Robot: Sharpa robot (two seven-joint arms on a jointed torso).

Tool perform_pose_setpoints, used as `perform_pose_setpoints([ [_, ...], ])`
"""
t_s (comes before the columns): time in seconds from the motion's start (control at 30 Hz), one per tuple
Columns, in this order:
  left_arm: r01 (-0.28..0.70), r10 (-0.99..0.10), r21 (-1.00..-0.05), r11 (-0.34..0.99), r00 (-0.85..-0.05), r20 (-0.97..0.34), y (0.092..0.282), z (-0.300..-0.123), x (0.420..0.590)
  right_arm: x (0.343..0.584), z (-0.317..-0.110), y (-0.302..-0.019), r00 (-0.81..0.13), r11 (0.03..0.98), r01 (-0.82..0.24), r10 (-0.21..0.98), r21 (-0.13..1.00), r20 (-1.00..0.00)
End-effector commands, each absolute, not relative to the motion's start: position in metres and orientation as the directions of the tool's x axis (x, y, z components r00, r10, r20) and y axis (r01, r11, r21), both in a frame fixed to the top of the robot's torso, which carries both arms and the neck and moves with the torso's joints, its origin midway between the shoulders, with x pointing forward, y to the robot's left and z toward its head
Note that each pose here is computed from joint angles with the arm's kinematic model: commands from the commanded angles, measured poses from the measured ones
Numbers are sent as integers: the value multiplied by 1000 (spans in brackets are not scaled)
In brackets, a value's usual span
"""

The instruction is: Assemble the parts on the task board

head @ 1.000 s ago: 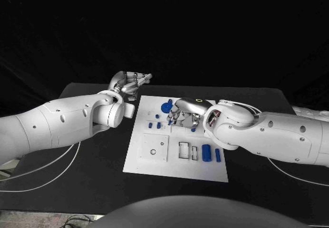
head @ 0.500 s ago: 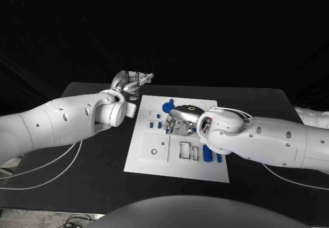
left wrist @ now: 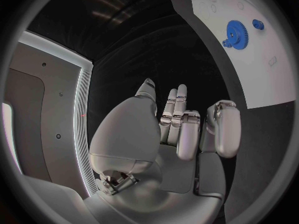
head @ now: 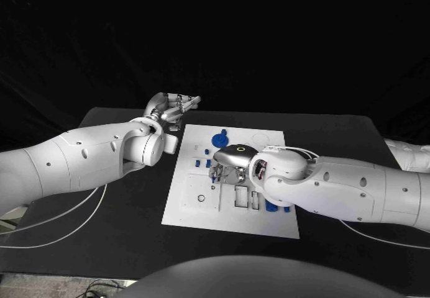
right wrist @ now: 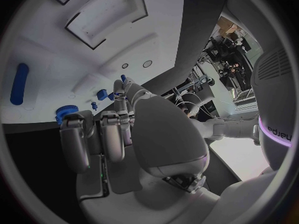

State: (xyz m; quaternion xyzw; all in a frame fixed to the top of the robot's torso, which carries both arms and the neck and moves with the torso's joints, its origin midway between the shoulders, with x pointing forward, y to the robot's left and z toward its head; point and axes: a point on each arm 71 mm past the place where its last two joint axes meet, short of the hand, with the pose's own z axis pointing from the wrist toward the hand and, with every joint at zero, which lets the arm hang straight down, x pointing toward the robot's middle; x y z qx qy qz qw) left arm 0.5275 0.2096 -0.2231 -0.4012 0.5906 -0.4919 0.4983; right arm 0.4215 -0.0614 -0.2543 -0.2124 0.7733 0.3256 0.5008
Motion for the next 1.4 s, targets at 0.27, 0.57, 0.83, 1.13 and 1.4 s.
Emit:
perform_pose_setpoints([
  [0.27,26,-961,-982,188,-200,-190,207,-222,527,418,-261,-58,-415,689,-674,-55,266,-908],
  [0.57,25,-962,-982,190,-197,-191,209,-222,527,418,-262,-59,-417,688,-677,-65,262,-907],
  [0.83,25,-962,-981,190,-194,-192,210,-222,526,417,-263,-58,-422,686,-679,-72,263,-904],
  [1.13,24,-962,-982,190,-195,-191,209,-222,526,417,-264,-57,-429,683,-681,-79,264,-900],
  [1.4,24,-962,-982,190,-195,-191,209,-222,526,417,-265,-57,-430,685,-679,-82,263,-899],
])
